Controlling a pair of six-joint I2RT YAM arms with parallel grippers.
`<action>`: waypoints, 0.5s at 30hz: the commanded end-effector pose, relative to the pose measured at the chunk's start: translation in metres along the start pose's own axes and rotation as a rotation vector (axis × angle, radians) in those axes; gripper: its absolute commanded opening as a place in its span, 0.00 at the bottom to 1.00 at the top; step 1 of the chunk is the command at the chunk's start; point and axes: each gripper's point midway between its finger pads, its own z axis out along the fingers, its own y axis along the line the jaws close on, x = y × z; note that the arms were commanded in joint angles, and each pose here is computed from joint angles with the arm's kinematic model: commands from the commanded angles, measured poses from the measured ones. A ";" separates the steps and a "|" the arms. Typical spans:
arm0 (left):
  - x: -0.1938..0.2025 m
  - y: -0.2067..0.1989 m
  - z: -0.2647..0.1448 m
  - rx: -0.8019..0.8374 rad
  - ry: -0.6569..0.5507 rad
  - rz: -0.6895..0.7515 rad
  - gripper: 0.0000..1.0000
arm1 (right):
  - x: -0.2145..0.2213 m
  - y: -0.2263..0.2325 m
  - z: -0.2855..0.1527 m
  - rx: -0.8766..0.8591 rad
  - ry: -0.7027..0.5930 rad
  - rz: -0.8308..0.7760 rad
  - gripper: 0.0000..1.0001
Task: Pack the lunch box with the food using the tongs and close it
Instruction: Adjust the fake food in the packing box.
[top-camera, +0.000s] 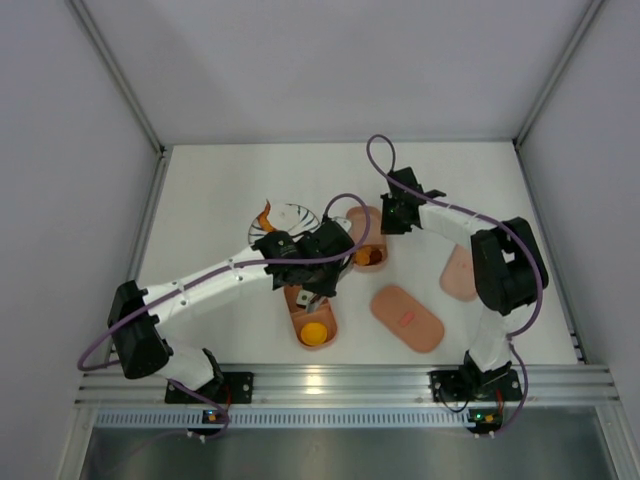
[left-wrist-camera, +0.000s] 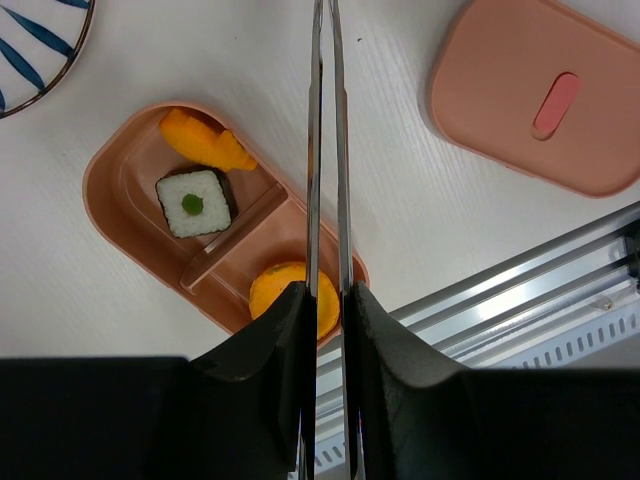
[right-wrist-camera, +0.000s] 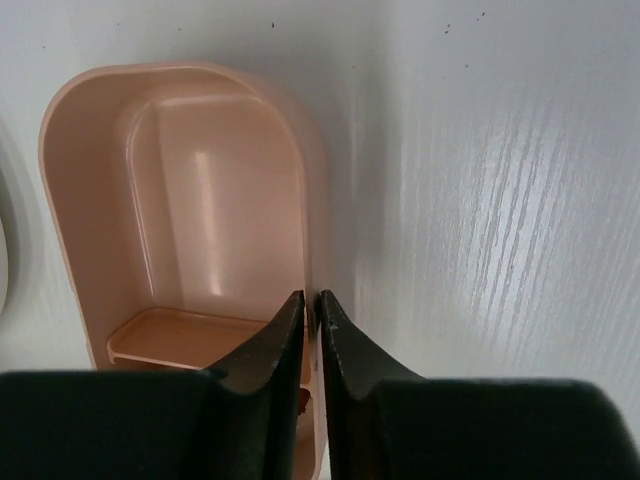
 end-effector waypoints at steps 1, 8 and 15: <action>-0.020 -0.009 -0.017 0.034 -0.065 -0.008 0.23 | -0.016 0.014 0.002 -0.033 -0.057 -0.010 0.09; -0.022 -0.016 -0.030 0.088 -0.087 -0.024 0.23 | -0.011 0.013 0.004 -0.032 -0.052 -0.008 0.01; -0.018 -0.011 -0.016 0.054 -0.070 -0.010 0.23 | -0.009 0.013 0.002 -0.036 -0.047 -0.012 0.00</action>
